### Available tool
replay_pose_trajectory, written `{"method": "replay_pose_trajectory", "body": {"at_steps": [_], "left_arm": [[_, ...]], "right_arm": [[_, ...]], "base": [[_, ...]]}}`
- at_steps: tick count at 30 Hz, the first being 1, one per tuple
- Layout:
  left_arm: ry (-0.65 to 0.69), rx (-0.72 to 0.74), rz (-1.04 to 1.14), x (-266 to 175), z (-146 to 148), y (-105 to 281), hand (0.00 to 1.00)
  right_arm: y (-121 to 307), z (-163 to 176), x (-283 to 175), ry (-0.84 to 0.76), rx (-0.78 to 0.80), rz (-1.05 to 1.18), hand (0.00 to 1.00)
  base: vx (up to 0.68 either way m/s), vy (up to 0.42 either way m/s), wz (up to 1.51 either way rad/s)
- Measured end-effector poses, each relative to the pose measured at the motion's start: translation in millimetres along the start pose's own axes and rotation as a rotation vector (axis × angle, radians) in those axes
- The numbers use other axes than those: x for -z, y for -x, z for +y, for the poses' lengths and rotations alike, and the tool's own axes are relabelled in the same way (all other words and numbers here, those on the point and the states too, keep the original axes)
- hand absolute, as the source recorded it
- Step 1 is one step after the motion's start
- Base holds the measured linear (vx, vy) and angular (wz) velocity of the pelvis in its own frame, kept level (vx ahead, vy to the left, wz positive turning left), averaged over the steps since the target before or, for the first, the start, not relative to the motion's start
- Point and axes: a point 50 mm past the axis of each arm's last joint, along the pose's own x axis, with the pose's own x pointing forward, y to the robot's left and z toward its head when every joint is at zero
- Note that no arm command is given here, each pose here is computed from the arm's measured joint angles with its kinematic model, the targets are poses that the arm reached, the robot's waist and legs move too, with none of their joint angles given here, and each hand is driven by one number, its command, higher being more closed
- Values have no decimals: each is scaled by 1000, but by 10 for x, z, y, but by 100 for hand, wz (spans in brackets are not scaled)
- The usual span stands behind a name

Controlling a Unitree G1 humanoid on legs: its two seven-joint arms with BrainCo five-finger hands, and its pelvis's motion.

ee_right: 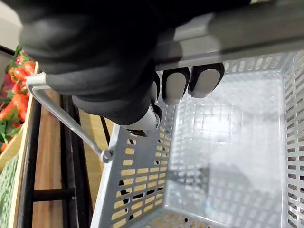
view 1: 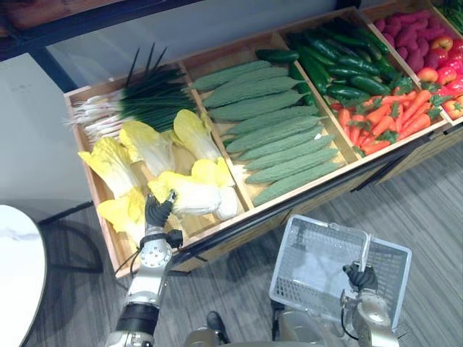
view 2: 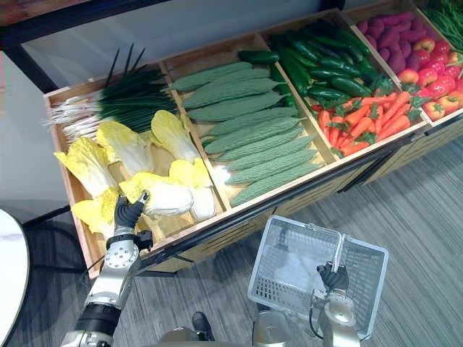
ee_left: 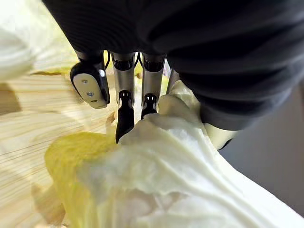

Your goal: Pick vegetable in the basket

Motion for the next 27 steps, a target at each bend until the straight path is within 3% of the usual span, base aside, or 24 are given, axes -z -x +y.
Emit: {"method": "replay_pose_trajectory", "body": {"at_steps": [9,14,19,27], "left_arm": [[119,-72,-174,-374,139,260,100],[169,8,-227,-508,7,412,100],[189,81,-242,-555,-122,452,100],[199,52,-275,-610,-74,400,100]], "right_arm": [[58,-10,-137,-82,44,-66,100],[175,55,-344,-130,28,-167,100],[370,58,-591,-178,35,-299,100],[196,499,-769,-199,-80,-321,100]], "base": [[6,-38,-2],[-50,-5,-58],[-69,40,-113],[0,-22,-174]]}}
